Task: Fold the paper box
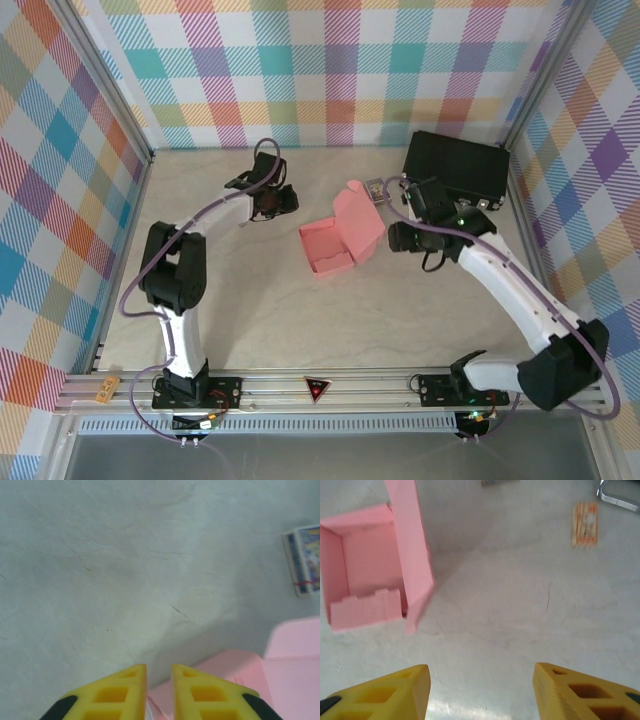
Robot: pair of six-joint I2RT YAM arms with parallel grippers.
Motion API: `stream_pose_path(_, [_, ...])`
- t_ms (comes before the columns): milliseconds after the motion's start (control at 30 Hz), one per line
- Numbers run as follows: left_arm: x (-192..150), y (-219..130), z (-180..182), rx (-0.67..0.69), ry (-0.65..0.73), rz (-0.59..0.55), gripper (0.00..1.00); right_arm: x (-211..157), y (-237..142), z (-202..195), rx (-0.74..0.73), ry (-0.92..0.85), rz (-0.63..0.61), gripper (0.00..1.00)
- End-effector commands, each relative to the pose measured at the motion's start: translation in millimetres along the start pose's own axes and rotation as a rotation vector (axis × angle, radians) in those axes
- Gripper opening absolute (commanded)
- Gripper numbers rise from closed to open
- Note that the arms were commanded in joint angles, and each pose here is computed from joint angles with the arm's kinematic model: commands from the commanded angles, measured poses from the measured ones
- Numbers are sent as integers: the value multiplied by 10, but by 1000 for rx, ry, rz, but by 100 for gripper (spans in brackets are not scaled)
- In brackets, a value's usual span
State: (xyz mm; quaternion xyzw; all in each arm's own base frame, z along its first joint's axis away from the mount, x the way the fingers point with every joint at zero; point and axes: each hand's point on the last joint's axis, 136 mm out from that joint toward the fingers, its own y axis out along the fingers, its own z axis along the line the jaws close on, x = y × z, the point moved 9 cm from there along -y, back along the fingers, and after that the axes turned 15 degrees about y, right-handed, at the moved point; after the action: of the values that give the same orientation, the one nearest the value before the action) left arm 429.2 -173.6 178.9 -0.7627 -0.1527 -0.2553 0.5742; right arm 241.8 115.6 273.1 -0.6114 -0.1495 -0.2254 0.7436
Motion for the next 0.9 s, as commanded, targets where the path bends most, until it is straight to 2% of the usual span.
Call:
stream_pose_path(0, [-30, 172, 39, 15, 45, 84, 12, -195, 3, -94, 46, 58, -19, 57])
stream_pose_path(100, [-58, 347, 37, -7, 50, 125, 7, -417, 54, -190, 79, 80, 5, 58])
stream_pose_path(300, [-193, 560, 7, -91, 57, 211, 7, -624, 195, -231, 142, 124, 42, 57])
stream_pose_path(533, [-415, 564, -50, -134, 57, 269, 6, -614, 457, -161, 174, 161, 56, 56])
stream_pose_path(667, [-525, 501, -97, -151, 48, 287, 6, -554, 623, -144, 126, 181, 51, 54])
stream_pose_path(867, [-738, 383, -120, -186, -35, 288, 6, -397, 834, -130, 65, 186, 20, 52])
